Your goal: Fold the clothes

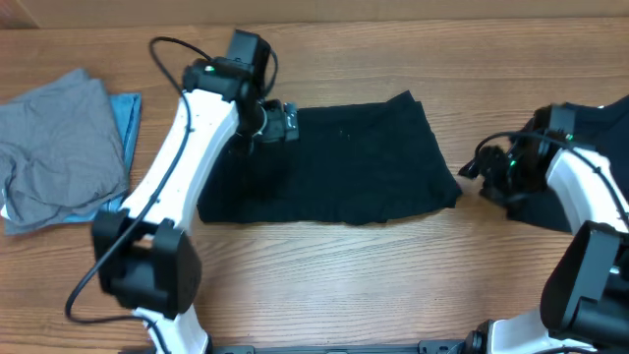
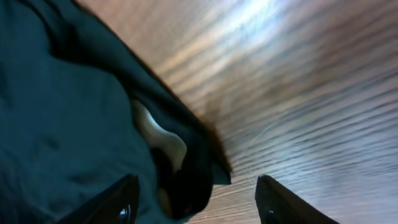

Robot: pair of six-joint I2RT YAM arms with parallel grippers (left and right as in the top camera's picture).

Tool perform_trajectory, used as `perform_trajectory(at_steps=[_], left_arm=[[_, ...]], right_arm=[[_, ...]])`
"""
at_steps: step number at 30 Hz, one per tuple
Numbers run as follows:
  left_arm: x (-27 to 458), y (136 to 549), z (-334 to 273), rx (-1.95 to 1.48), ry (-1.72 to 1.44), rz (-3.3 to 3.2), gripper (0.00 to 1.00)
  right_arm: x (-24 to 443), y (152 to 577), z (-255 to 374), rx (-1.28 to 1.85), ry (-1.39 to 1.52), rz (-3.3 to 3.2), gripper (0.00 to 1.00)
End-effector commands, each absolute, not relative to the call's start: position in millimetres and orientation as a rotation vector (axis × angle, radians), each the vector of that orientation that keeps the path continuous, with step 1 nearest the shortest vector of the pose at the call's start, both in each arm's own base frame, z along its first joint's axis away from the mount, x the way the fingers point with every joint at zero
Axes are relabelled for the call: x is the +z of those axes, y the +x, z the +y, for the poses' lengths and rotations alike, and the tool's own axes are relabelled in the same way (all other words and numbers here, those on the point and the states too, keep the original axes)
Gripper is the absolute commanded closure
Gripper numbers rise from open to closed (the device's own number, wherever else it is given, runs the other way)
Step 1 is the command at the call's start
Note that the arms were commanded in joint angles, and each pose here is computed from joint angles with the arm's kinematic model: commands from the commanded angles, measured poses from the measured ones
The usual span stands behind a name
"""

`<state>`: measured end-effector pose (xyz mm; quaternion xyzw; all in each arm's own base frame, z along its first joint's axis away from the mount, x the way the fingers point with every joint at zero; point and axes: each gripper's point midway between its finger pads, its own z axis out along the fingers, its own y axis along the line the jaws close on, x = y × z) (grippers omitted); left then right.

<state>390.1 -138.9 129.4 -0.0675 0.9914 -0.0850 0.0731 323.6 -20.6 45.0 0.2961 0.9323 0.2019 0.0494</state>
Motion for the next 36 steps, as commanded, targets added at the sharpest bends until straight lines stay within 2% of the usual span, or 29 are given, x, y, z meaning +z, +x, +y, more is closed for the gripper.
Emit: perform_trajectory(at_steps=[1, 5, 16, 22, 29, 36], left_arm=[[108.9, 383.9, -159.8, -0.283, -0.098, 3.035, 0.0], [106.6, 383.6, -186.1, -0.357, 0.038, 3.016, 0.0], [107.1, 388.5, -232.1, -0.438, 0.078, 2.941, 0.0], [89.1, 388.7, -253.7, -0.47, 0.119, 2.948, 0.0], [33.3, 380.2, -267.4, -0.503, 0.118, 3.069, 0.04], [-2.5, 376.7, -273.9, -0.539, 0.115, 3.129, 0.05]], right_arm=[[28.8, 315.1, -7.8, 0.7, 0.85, 2.842, 0.35], [18.5, 312.7, -4.1, 0.721, 0.781, 2.83, 0.31], [11.7, 312.5, 2.1, 0.77, 0.752, 2.8, 0.06], [18.1, 313.3, 13.0, 0.868, 0.657, 2.785, 0.05], [18.1, 314.1, 13.2, 0.867, 0.654, 2.783, 0.05], [9.2, 313.4, 31.7, 0.878, 0.625, 2.782, 0.05]])
